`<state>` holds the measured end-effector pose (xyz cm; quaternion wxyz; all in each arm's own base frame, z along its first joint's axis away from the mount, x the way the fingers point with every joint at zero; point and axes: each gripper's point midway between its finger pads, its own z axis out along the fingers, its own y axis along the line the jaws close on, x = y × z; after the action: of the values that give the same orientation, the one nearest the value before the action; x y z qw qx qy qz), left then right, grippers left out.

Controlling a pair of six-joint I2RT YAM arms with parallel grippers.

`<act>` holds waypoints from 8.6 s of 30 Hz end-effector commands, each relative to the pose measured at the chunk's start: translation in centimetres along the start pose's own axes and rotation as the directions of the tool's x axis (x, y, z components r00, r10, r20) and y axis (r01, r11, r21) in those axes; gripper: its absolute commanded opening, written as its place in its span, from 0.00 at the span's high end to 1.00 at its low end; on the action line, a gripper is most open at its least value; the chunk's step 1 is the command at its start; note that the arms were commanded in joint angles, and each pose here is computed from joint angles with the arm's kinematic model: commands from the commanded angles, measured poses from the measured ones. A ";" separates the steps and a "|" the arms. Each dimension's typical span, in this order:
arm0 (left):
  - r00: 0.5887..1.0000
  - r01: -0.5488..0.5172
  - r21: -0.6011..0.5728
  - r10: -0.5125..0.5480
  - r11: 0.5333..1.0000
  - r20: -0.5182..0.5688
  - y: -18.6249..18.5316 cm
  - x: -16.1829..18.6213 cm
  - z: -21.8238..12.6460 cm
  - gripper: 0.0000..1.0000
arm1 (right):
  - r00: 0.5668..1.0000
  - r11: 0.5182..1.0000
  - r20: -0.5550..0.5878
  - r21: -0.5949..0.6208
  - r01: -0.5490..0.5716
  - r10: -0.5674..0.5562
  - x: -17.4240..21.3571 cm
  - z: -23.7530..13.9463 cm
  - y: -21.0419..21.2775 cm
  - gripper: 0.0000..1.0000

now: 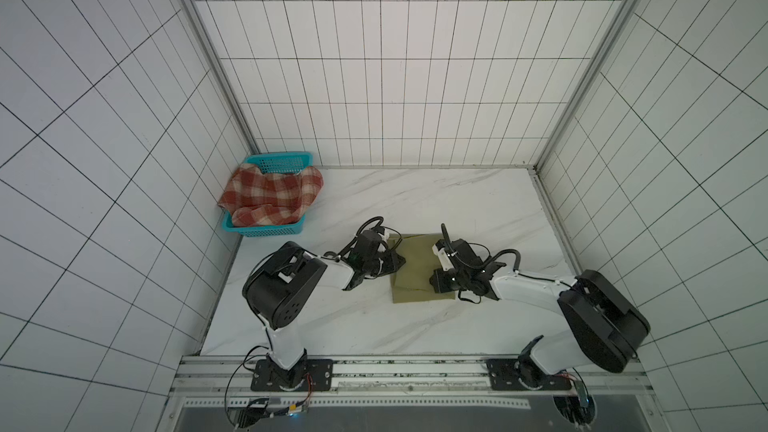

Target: Fold and stack the skirts

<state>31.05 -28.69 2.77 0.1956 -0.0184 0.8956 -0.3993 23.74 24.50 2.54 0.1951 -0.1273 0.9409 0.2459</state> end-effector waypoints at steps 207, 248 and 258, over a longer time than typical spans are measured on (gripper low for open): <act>0.797 0.428 -0.629 0.057 0.649 0.601 16.9 -24.9 -35.9 0.28 | 0.892 0.991 0.441 -0.127 -0.041 0.094 -26.0 -11.3 -9.2 0.53; 0.623 0.311 -0.487 0.212 0.816 0.753 6.8 -29.5 -41.9 1.00 | 0.892 0.988 0.439 -0.147 -0.042 0.103 -25.5 -12.3 -8.1 0.55; 0.445 0.034 -0.276 0.233 0.960 0.865 -6.6 -31.4 -47.5 1.00 | 0.892 0.986 0.440 -0.160 -0.039 0.107 -24.8 -12.7 -7.6 0.55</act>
<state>42.03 8.68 42.67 0.6217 -0.2344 0.7357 -0.1316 45.07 14.61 18.76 0.3802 -0.0366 0.8618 0.3338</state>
